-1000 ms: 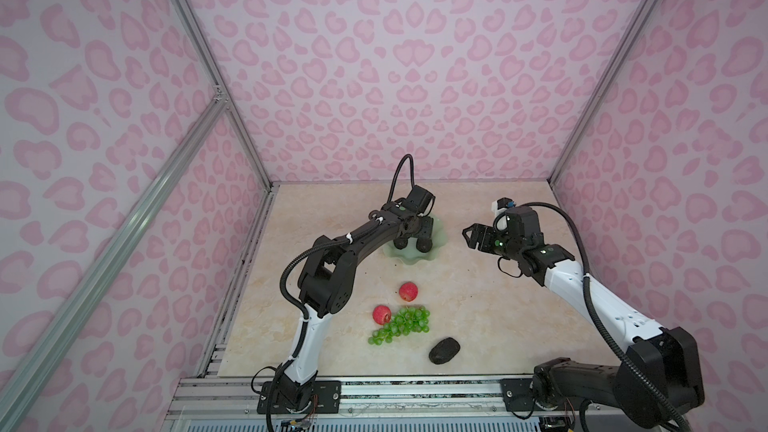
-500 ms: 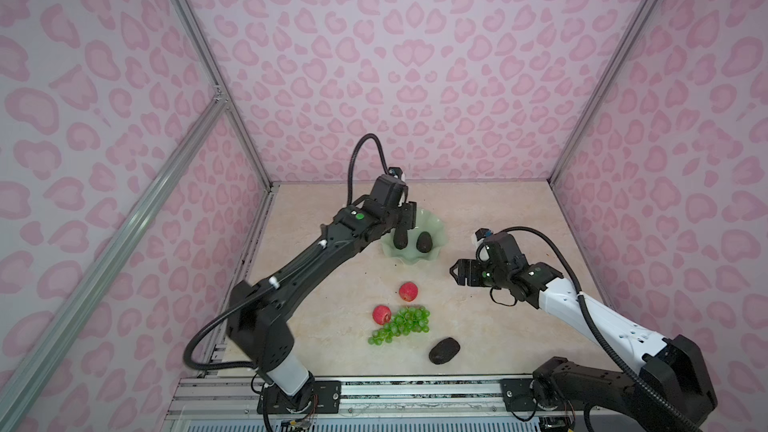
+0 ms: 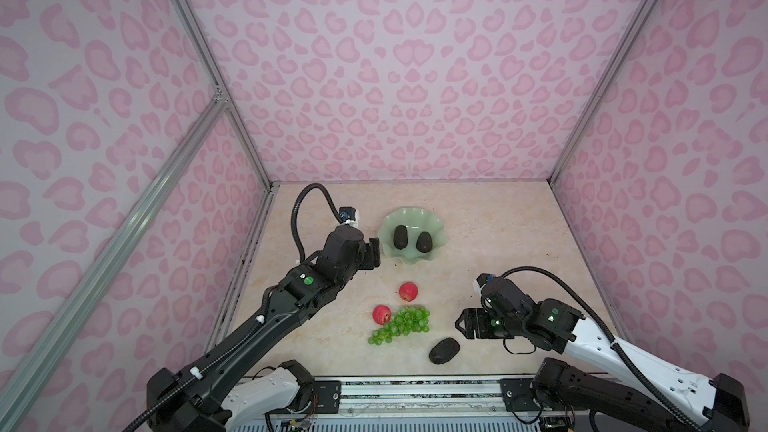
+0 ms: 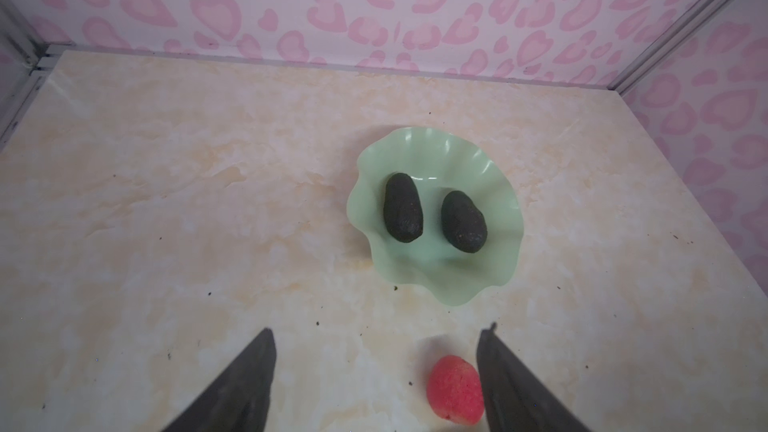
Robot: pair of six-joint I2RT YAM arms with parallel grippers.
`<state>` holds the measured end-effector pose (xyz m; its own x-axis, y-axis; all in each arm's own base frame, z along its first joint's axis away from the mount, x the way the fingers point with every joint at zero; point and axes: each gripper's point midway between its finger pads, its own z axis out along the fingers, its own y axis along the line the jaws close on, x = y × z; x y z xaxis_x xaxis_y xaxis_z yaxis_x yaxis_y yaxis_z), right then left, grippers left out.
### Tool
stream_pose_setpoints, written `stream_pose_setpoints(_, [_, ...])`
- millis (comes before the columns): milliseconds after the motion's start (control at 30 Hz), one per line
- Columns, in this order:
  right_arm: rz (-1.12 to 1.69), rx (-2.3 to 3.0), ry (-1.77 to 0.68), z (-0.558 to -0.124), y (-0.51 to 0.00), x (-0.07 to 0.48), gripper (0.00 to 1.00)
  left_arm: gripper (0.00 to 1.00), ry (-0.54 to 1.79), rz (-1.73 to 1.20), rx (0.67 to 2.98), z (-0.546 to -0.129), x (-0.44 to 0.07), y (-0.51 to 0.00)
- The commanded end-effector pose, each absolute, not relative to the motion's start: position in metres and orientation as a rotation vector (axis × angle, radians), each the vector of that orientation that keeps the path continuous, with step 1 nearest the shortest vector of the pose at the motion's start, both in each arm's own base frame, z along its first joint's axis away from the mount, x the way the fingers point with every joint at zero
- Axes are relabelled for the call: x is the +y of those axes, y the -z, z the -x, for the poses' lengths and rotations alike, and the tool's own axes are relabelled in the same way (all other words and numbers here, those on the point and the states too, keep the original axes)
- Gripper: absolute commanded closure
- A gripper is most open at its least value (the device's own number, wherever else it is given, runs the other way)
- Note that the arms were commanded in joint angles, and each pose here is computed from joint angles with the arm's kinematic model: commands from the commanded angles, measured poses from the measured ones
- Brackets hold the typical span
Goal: Place and organize the fake fruits in the fruit bowl
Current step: 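Grasp the avocado nearest the robot with the right gripper while the left withdraws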
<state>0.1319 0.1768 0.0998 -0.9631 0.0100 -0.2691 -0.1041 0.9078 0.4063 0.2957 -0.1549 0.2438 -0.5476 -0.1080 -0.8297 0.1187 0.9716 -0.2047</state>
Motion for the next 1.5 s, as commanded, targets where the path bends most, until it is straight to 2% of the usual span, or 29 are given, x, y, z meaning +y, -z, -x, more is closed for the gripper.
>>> stream_pose_setpoints(0, [-0.077,2.854,-0.618,-0.119,-0.092,0.177,0.17,0.16,0.248,0.101,2.058,-0.286,-0.128,-0.248])
stream_pose_setpoints(233, [-0.054,2.889,-0.708,-0.106,-0.079,0.212,0.17,0.08,0.209,0.184,2.005,-0.256,-0.088,-0.236])
stream_pose_setpoints(900, [-0.073,2.998,-0.702,-0.107,-0.040,0.244,0.21,0.05,0.278,0.302,1.979,-0.219,-0.057,-0.230])
stream_pose_setpoints(1100, [-0.102,2.972,-0.695,-0.119,-0.038,0.246,0.31,0.05,0.315,0.333,1.961,-0.213,-0.054,-0.232])
stream_pose_setpoints(1367, [-0.124,2.920,-0.640,-0.139,-0.039,0.240,0.56,0.05,0.320,0.349,1.950,-0.210,-0.050,-0.233])
stream_pose_setpoints(1467, [-0.106,2.879,-0.626,-0.146,-0.046,0.240,0.62,0.05,0.319,0.349,1.955,-0.209,-0.049,-0.231])
